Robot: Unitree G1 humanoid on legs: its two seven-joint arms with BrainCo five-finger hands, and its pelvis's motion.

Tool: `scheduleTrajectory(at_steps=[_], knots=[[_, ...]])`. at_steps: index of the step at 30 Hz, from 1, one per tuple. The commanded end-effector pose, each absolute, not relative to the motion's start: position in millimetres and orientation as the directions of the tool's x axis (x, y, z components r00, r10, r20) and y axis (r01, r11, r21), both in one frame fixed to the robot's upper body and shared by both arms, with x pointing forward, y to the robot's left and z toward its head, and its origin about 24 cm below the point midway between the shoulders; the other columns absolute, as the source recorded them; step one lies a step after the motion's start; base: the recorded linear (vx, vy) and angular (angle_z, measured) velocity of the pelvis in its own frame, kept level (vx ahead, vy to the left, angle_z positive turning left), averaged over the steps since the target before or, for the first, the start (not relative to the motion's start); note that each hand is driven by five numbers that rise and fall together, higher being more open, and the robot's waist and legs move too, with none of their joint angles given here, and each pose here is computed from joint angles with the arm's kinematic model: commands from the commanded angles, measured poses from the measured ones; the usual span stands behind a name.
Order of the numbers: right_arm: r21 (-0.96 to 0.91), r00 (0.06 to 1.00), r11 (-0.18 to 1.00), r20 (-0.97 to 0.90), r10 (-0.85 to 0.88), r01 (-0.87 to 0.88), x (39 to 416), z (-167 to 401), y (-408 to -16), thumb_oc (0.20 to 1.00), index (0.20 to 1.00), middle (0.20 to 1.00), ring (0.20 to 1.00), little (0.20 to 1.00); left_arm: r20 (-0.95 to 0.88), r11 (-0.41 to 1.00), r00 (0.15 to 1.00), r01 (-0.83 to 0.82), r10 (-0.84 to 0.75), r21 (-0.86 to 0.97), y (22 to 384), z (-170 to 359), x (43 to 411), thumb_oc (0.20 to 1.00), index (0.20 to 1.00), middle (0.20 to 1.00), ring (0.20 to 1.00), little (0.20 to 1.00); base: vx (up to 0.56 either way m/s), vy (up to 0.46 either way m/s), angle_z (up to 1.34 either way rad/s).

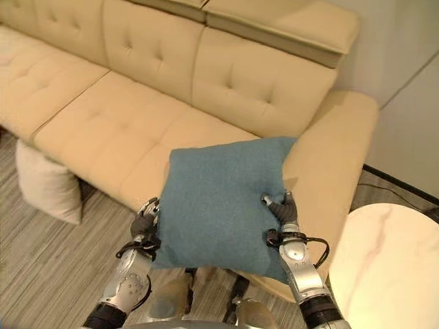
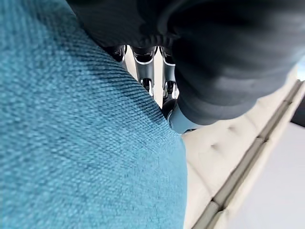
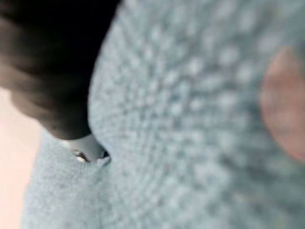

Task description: Pick up all the scattered cushions and arrange them neatly on the sofa.

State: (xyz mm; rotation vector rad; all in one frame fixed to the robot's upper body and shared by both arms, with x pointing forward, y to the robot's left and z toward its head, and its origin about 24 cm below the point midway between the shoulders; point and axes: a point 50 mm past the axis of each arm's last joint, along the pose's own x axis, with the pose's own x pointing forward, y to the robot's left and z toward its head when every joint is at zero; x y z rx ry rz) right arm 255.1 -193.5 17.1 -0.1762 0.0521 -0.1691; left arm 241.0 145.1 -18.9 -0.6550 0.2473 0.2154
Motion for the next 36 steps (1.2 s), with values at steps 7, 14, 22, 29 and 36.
scheduleTrajectory(at_steps=[7, 14, 22, 29, 36], knots=[[-0.029, 0.962, 0.998, 0.269, -0.038, 0.048, 273.7, 79.6, -152.1, 0.2, 0.2, 0.2, 0.2, 0.2, 0.012, 0.78, 1.0, 0.003, 0.005, -0.626, 124.5, 37.4, 259.3, 0.2, 0.2, 0.2, 0.2, 0.2, 0.07, 0.235, 0.15], [0.011, 0.951, 0.999, 0.306, -0.034, 0.032, 274.7, 87.7, -141.6, 0.2, 0.2, 0.2, 0.2, 0.2, 0.07, 0.806, 0.998, 0.036, 0.007, -0.59, 132.3, 48.5, 257.7, 0.2, 0.2, 0.2, 0.2, 0.2, 0.05, 0.155, 0.0], [0.007, 0.958, 0.998, 0.28, -0.062, 0.062, 271.1, 79.9, -150.2, 0.2, 0.2, 0.2, 0.2, 0.2, 0.091, 0.828, 0.995, 0.083, -0.038, -0.554, 124.5, 50.3, 259.1, 0.2, 0.2, 0.2, 0.2, 0.2, 0.11, -0.024, 0.49], [-0.032, 0.966, 0.996, 0.246, -0.072, 0.083, 262.7, 71.2, -165.6, 0.2, 0.2, 0.2, 0.2, 0.2, 0.069, 0.803, 0.996, 0.085, -0.055, -0.59, 119.8, 44.1, 253.1, 0.2, 0.2, 0.2, 0.2, 0.2, 0.12, -0.05, 0.38], [-0.017, 0.968, 0.997, 0.239, -0.073, 0.08, 266.5, 72.0, -165.1, 0.2, 0.2, 0.2, 0.2, 0.2, 0.093, 0.815, 0.995, 0.091, -0.046, -0.572, 120.2, 52.8, 257.1, 0.2, 0.2, 0.2, 0.2, 0.2, 0.12, 0.05, -0.14]])
